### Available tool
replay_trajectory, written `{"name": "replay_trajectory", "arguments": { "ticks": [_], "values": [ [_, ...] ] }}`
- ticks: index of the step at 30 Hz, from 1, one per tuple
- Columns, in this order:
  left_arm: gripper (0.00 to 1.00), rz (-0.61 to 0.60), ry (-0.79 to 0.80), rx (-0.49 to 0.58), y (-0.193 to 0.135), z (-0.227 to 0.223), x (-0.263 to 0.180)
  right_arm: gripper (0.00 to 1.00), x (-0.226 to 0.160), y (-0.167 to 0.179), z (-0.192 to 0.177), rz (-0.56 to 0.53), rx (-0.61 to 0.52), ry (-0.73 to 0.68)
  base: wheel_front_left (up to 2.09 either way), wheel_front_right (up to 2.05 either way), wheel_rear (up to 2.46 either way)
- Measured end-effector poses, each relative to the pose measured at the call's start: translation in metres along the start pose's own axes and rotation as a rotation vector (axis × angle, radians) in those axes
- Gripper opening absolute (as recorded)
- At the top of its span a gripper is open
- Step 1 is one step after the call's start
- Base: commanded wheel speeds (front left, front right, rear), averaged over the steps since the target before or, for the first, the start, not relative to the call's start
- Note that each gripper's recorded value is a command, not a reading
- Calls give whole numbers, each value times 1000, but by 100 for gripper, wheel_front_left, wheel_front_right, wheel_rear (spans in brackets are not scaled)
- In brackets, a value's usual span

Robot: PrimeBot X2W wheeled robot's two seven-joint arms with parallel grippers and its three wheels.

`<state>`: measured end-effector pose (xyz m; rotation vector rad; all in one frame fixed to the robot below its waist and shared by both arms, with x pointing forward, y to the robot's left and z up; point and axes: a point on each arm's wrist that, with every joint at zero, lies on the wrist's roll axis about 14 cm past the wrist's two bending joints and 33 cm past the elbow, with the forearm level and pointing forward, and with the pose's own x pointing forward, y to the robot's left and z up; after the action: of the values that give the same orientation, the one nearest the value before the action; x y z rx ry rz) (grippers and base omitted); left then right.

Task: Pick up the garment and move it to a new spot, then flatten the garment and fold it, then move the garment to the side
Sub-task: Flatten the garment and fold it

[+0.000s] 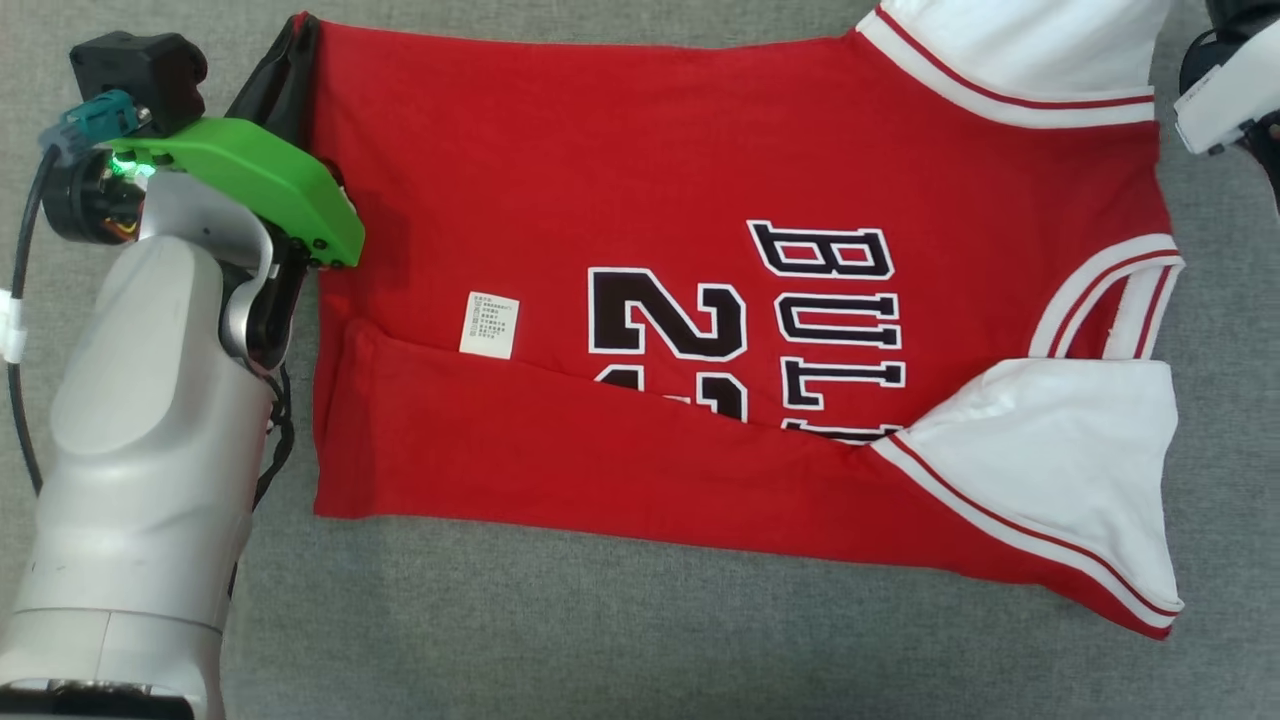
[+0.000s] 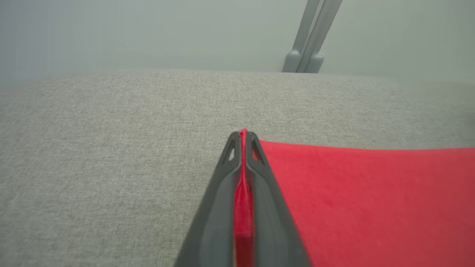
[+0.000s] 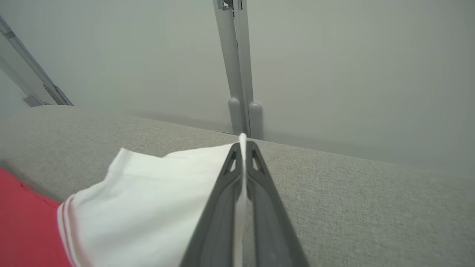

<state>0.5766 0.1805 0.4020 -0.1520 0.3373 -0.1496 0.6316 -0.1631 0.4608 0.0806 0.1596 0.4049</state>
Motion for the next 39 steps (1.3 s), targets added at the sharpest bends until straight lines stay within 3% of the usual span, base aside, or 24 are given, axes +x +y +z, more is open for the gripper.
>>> {"name": "replay_trajectory", "arguments": {
  "ticks": [9,19,28,29,30,31,32,39],
  "values": [
    [0,-37,-46,-17,-15,11,-36,0,-64,8,12,-3,71,-80,0,0,0],
    [0,-1,-65,-100,-19,-3,-84,0,-146,36,-30,-35,217,-36,0,0,0],
    [0,24,-20,-148,-22,-28,-105,0,-192,66,-78,-102,369,29,0,0,0],
    [0,29,-11,-161,-21,-32,-108,5,-196,70,-82,-108,383,40,0,0,0],
    [11,34,-4,-167,-20,-35,-110,44,-200,71,-85,-117,396,44,0,0,0],
    [71,42,3,-169,-19,-38,-112,100,-204,73,-89,-124,403,54,0,0,0],
    [100,45,7,-177,-18,-40,-115,100,-208,75,-91,-125,400,63,0,0,0],
    [100,137,-86,-117,-7,-30,-140,100,-220,80,-59,-155,304,-59,0,0,0]
  ]
}}
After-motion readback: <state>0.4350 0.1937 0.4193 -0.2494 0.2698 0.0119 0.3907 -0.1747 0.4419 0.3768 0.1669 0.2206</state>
